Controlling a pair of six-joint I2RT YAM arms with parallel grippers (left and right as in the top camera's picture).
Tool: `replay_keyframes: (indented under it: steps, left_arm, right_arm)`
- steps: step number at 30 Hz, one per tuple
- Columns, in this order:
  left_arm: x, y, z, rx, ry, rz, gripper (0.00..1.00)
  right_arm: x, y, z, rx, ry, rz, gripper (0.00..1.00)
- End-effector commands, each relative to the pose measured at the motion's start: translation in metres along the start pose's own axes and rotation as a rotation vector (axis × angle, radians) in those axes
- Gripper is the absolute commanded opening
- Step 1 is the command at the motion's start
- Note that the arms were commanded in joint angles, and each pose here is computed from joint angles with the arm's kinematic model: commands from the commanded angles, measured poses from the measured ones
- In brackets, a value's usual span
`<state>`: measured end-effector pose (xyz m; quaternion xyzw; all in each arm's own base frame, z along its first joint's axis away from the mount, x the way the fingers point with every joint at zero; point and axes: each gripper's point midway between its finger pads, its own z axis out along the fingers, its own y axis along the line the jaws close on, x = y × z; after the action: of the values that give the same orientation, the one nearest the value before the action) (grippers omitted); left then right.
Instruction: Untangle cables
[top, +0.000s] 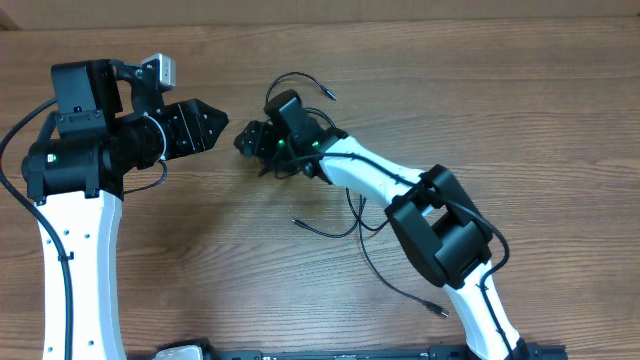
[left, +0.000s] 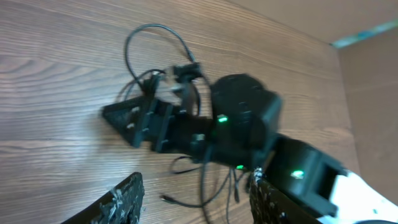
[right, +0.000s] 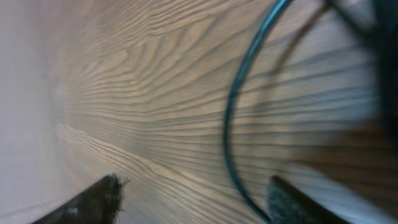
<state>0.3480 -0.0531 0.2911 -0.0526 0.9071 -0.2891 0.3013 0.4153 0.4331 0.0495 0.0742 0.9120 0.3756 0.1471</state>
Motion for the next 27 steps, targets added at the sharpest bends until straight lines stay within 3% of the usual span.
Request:
replay_keyframes:
  steps: [1, 3, 6, 10, 11, 15, 18, 27]
  left_arm:
    - [0.003, -0.014, -0.005, 0.068, 0.006, 0.039, 0.54]
    - [0.005, -0.017, -0.006, 0.085, 0.015, 0.044, 0.54]
    - [0.008, -0.022, -0.008, 0.112, 0.022, 0.057, 0.54]
    - [0.01, -0.027, -0.012, 0.127, 0.02, 0.067, 0.54]
    - [0.011, -0.029, -0.014, 0.128, 0.016, 0.073, 0.54]
    - [0.012, -0.034, -0.022, 0.132, -0.002, 0.091, 0.54]
    - [0.013, -0.039, -0.029, 0.136, -0.017, 0.119, 0.54]
    - [0.015, -0.047, -0.041, 0.141, -0.052, 0.166, 0.55]
  right_arm:
    - [0.014, 0.007, 0.013, -0.014, 0.002, -0.024, 0.6]
    - [0.013, 0.007, 0.016, 0.0, -0.032, -0.034, 0.47]
    - [0.011, 0.005, 0.017, 0.033, -0.082, -0.043, 0.45]
    - [0.01, 0.001, 0.018, 0.058, -0.106, -0.055, 0.34]
    - [0.01, -0.002, 0.02, 0.066, -0.11, -0.054, 0.39]
    - [0.016, -0.018, 0.03, 0.1, -0.091, -0.046, 0.75]
    - [0.014, -0.036, 0.036, 0.132, -0.085, -0.037, 0.88]
    - [-0.046, -0.077, 0.019, 0.172, -0.148, -0.042, 0.88]
